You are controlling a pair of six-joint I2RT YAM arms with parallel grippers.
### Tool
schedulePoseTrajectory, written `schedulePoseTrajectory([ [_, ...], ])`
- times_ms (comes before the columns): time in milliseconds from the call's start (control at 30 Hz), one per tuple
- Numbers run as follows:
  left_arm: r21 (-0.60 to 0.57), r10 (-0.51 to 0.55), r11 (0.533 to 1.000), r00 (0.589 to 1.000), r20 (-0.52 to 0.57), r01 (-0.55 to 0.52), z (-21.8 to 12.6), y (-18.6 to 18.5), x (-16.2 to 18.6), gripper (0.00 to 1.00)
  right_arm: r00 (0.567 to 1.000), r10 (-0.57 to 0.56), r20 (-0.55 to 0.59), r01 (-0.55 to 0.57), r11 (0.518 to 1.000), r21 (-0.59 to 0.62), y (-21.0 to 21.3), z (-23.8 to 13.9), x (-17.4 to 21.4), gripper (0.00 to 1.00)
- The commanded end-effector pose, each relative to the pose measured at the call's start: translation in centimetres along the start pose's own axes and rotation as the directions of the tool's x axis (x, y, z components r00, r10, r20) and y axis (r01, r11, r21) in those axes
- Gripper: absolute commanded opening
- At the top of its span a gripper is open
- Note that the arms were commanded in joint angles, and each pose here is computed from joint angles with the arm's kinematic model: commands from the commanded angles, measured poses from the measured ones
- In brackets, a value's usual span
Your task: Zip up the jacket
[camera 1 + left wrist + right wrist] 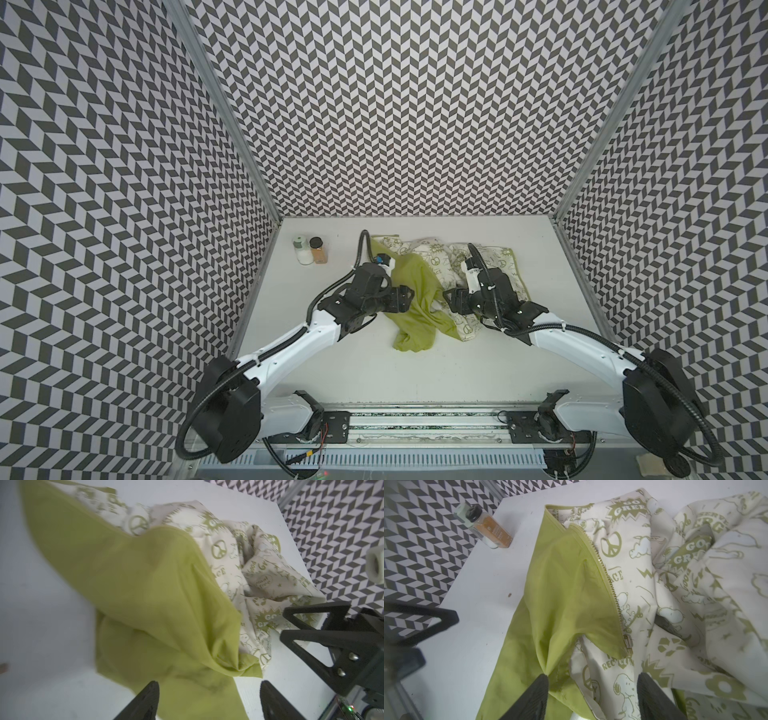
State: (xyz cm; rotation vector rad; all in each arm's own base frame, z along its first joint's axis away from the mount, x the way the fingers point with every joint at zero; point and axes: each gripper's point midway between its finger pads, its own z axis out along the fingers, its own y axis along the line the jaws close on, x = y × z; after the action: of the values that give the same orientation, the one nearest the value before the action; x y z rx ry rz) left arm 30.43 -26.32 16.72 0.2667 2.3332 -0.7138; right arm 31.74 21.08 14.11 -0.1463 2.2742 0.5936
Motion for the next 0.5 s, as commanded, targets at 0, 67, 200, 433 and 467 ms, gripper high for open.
schedulePoseTrajectory([
  [0, -0.012, 0.068, 0.998, 0.997, -0.023, -0.069, 3.7, -2.3, -0.9, 0.78, 0.994, 0.07, 0.084, -0.075, 0.995, 0.059, -1.6, -1.6, -0.7, 0.59],
  [67, -0.053, 0.127, 0.99, 0.989, -0.069, -0.131, 6.7, -2.8, 0.1, 0.79, 0.99, 0.104, 0.1, -0.112, 0.99, 0.081, -3.2, -2.0, -0.1, 0.55],
  [200, -0.145, 0.126, 0.978, 0.979, -0.159, -0.149, 11.0, -1.0, 1.7, 0.77, 0.986, 0.14, 0.09, -0.145, 0.988, 0.06, -4.5, -2.5, 1.0, 0.55],
  [433, -0.071, 0.068, 0.995, 0.994, -0.08, -0.073, 8.8, -1.6, 0.7, 0.07, 0.995, 0.1, -0.011, -0.101, 0.98, -0.171, -0.3, -2.3, 1.9, 0.57],
  [467, -0.036, 0.052, 0.998, 0.998, -0.041, -0.054, 7.2, -1.9, 0.2, 0.01, 0.995, 0.098, -0.032, -0.102, 0.972, -0.209, 0.5, -2.3, 1.9, 0.58],
])
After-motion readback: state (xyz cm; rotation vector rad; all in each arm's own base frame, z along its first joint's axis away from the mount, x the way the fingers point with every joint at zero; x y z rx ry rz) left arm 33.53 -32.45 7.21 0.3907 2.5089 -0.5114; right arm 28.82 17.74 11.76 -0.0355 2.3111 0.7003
